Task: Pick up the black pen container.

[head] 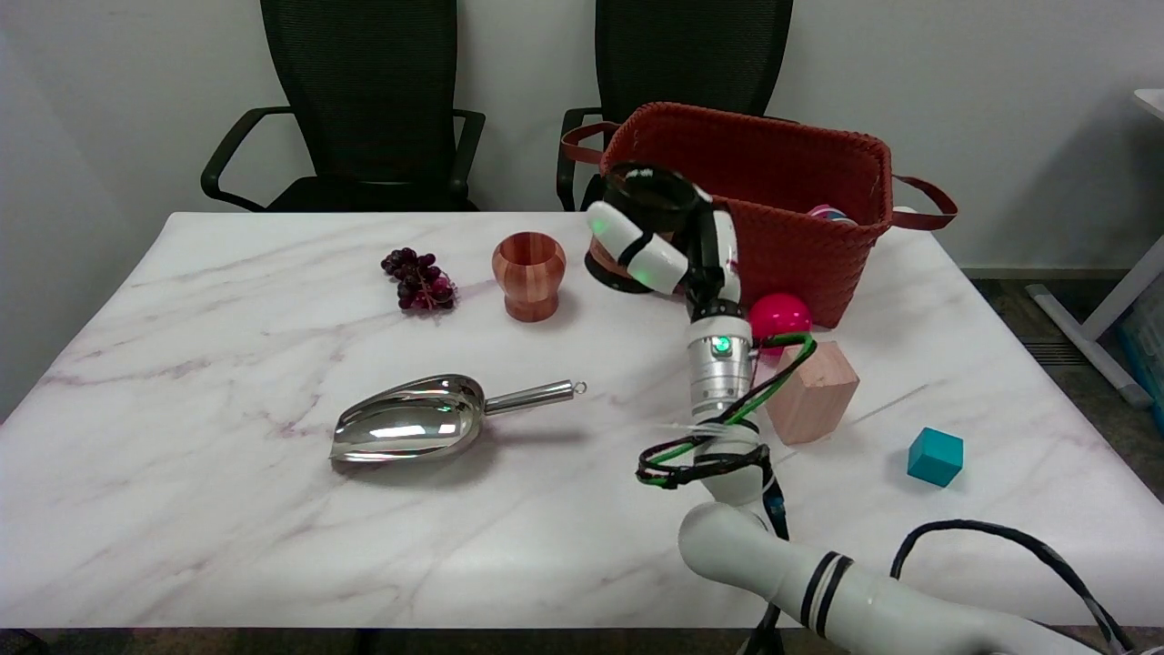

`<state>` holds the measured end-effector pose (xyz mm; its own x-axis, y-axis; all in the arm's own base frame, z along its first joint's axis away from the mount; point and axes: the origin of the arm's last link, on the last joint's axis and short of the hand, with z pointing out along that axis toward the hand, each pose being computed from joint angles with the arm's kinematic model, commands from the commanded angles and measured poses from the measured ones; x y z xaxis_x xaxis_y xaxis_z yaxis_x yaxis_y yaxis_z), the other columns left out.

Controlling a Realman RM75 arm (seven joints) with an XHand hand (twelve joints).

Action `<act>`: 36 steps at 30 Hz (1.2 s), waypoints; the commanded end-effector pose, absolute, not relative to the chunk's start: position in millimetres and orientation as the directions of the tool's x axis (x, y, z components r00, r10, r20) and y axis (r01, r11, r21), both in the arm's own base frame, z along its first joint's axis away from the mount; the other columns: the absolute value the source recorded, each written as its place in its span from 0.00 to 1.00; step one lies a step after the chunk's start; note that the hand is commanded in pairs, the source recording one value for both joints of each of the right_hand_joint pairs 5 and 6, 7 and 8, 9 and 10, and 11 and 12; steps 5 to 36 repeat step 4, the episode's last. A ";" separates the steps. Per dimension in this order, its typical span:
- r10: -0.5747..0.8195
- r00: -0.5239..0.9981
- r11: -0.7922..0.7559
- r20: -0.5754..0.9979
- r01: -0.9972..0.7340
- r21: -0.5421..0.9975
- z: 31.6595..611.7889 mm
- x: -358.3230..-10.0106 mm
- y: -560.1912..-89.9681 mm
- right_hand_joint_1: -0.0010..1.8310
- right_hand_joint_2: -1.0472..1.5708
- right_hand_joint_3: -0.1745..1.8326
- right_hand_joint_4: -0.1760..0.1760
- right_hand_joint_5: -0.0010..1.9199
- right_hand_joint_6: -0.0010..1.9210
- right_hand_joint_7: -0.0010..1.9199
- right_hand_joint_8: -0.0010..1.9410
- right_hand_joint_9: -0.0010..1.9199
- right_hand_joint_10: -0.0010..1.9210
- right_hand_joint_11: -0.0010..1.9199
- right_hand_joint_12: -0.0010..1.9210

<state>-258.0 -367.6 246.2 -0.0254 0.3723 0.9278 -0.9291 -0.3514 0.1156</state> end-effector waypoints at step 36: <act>0.414 0.131 -0.499 0.901 -0.795 0.344 260.4 -158.7 -389.4 0.63 0.80 0.37 0.50 0.51 0.51 0.71 0.70 0.63 0.63 0.58 0.58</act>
